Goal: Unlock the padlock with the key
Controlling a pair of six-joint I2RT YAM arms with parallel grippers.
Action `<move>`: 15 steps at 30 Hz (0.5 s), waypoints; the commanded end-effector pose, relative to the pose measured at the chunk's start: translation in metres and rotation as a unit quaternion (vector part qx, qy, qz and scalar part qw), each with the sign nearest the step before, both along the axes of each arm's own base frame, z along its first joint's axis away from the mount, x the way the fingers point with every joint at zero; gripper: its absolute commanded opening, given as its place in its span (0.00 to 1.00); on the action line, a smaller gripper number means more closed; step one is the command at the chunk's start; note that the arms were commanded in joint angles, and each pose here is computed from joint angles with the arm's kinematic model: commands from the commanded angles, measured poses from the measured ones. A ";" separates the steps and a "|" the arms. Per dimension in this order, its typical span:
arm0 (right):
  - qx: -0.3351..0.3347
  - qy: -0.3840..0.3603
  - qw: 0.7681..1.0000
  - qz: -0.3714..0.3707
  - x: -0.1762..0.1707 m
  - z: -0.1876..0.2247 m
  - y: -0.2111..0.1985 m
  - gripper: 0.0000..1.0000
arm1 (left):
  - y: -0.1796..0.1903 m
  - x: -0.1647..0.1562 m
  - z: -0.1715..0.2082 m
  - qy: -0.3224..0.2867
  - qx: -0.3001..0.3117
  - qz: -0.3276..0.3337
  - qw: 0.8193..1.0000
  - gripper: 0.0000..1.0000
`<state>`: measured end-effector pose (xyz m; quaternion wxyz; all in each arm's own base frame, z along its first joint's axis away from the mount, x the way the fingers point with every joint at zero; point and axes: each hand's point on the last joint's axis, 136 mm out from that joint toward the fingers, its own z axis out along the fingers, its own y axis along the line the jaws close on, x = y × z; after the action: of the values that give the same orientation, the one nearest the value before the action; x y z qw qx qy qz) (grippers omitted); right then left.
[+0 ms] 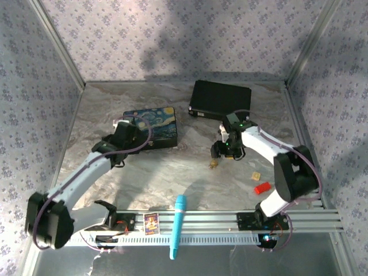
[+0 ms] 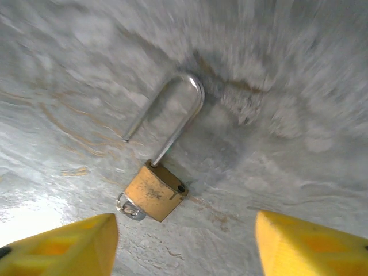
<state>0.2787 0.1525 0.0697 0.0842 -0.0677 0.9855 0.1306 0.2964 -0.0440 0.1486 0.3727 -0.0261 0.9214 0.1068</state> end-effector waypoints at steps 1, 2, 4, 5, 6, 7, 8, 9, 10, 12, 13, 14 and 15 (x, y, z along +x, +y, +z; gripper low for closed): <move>-0.026 -0.133 0.991 -0.006 0.032 0.044 -0.010 0.73 | 0.004 0.009 0.023 -0.077 -0.064 0.023 0.995 1.00; -0.036 -0.178 0.983 -0.020 0.044 0.054 -0.016 0.74 | 0.011 0.011 0.025 -0.100 -0.067 0.038 0.992 1.00; -0.052 -0.247 0.967 -0.039 0.061 0.069 -0.029 0.77 | 0.021 0.019 0.028 -0.135 -0.071 0.048 0.987 1.00; -0.062 -0.283 0.956 -0.051 0.069 0.076 -0.039 0.79 | 0.028 0.025 0.030 -0.153 -0.071 0.060 0.984 1.00; -0.072 -0.320 0.942 -0.062 0.077 0.083 -0.048 0.80 | 0.039 0.029 0.028 -0.163 -0.076 0.083 0.980 1.00; -0.081 -0.352 0.929 -0.080 0.084 0.089 -0.058 0.81 | 0.048 0.032 0.025 -0.165 -0.080 0.103 0.978 1.00; -0.094 -0.383 0.913 -0.106 0.089 0.092 -0.073 0.81 | 0.059 0.037 0.022 -0.171 -0.084 0.124 0.974 1.00; -0.104 -0.402 0.901 -0.126 0.092 0.093 -0.085 0.84 | 0.068 0.040 0.021 -0.176 -0.078 0.135 0.972 1.00; -0.121 -0.421 0.889 -0.136 0.095 0.094 -0.099 0.86 | 0.076 0.043 0.022 -0.189 -0.059 0.144 0.970 1.00; -0.147 -0.433 0.879 -0.135 0.096 0.089 -0.119 0.85 | 0.091 0.044 0.022 -0.199 -0.032 0.167 0.965 1.00; -0.157 -0.426 0.880 -0.141 0.096 0.085 -0.130 0.86 | 0.104 0.041 0.018 -0.194 -0.022 0.192 0.962 1.00; -0.167 -0.412 0.882 -0.155 0.095 0.078 -0.143 0.86 | 0.112 0.038 0.014 -0.187 -0.026 0.210 0.959 1.00; -0.172 -0.400 0.885 -0.164 0.093 0.071 -0.153 0.85 | 0.117 0.037 0.011 -0.185 -0.032 0.216 0.958 1.00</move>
<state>0.3563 0.0278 0.1208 0.4340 0.0148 0.8994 -0.0495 0.3284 0.0520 0.1431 0.4707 -0.2140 0.8450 0.1368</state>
